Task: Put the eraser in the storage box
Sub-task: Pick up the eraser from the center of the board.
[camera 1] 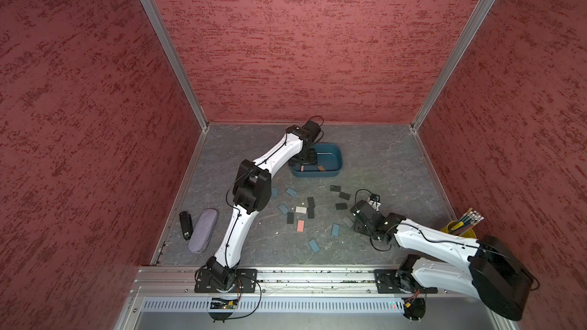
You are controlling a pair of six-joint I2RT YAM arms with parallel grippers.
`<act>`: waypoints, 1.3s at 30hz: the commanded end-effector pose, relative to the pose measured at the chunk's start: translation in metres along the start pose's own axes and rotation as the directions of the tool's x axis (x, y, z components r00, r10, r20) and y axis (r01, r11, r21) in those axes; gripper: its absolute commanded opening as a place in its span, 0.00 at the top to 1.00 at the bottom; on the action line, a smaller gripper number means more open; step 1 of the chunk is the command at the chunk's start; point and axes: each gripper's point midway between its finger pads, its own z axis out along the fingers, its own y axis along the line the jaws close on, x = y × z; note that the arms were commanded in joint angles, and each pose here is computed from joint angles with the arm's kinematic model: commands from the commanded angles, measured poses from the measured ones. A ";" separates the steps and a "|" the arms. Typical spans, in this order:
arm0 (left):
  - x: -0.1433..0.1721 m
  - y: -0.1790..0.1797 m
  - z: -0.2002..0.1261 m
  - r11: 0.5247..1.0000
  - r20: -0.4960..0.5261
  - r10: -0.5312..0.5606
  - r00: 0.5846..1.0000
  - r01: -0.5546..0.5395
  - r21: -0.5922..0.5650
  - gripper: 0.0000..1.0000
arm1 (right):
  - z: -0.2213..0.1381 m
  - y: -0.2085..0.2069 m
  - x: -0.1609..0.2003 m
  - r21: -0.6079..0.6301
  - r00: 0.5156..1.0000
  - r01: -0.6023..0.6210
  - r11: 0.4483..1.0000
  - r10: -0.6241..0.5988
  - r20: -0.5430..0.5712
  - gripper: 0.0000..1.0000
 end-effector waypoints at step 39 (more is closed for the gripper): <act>0.136 0.116 -0.153 0.984 0.294 -0.173 0.940 0.155 0.084 0.00 | -0.043 0.056 -0.073 -0.019 0.985 0.064 0.998 -0.060 0.161 0.88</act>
